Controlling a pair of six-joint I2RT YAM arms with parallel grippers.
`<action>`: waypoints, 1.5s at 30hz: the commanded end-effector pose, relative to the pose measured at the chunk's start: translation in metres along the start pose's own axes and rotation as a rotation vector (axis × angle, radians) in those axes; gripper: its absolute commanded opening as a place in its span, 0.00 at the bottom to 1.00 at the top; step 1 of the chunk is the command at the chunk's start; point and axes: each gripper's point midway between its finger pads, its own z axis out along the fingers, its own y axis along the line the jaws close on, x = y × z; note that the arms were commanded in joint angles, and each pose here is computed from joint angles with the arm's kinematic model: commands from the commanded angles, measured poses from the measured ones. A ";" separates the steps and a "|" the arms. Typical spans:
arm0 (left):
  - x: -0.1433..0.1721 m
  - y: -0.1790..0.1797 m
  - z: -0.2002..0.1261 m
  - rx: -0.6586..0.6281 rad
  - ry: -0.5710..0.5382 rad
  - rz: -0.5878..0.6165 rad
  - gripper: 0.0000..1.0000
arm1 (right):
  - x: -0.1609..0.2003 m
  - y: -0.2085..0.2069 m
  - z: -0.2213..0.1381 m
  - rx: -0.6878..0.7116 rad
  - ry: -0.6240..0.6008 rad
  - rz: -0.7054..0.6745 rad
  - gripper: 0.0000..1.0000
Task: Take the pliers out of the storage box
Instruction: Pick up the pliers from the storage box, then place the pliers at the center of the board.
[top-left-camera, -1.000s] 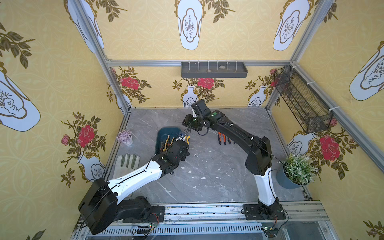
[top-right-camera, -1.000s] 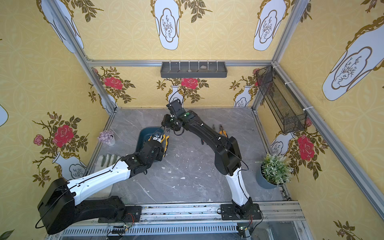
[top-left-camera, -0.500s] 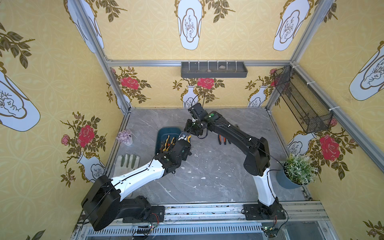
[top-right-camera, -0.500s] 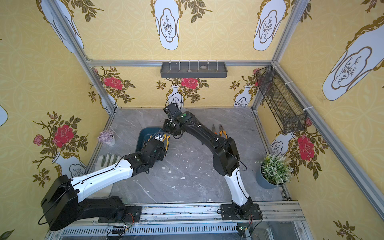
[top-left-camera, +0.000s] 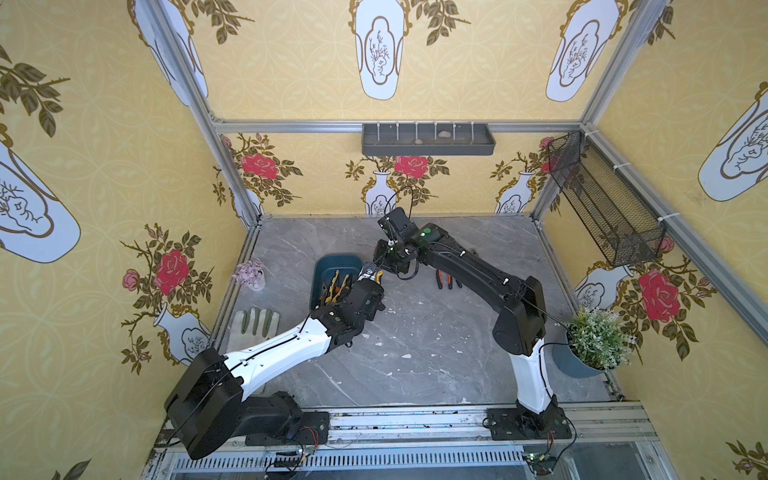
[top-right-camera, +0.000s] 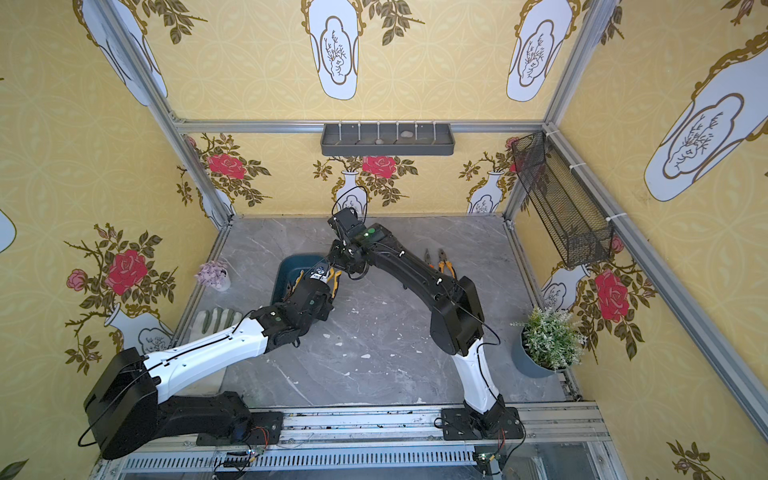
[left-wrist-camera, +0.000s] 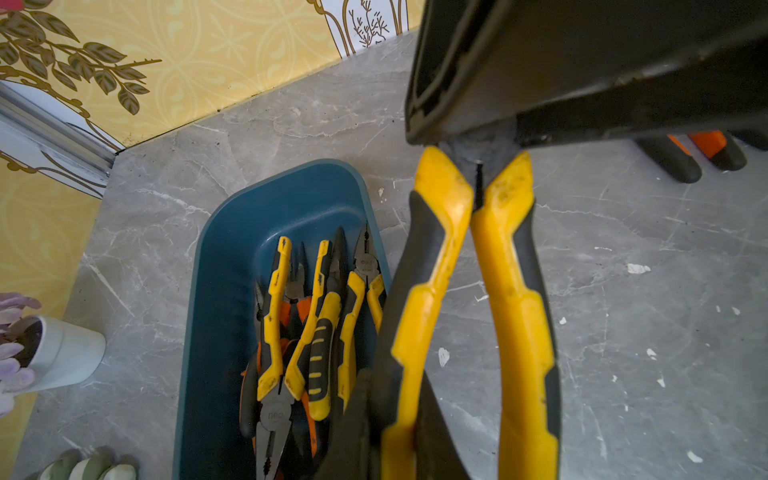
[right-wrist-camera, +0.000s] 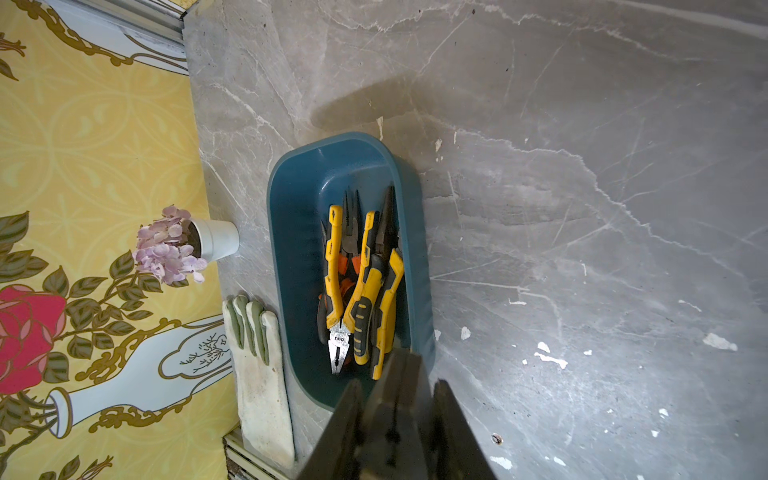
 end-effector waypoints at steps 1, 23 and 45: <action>-0.011 -0.003 0.000 0.009 -0.032 -0.020 0.00 | 0.009 -0.001 0.005 0.001 0.042 -0.013 0.00; -0.006 0.002 -0.006 0.018 -0.066 -0.049 0.63 | -0.071 -0.127 -0.044 0.240 -0.051 -0.092 0.00; -0.004 0.003 0.007 0.026 -0.014 -0.068 0.62 | -0.133 -0.192 0.058 0.266 0.054 -0.222 0.05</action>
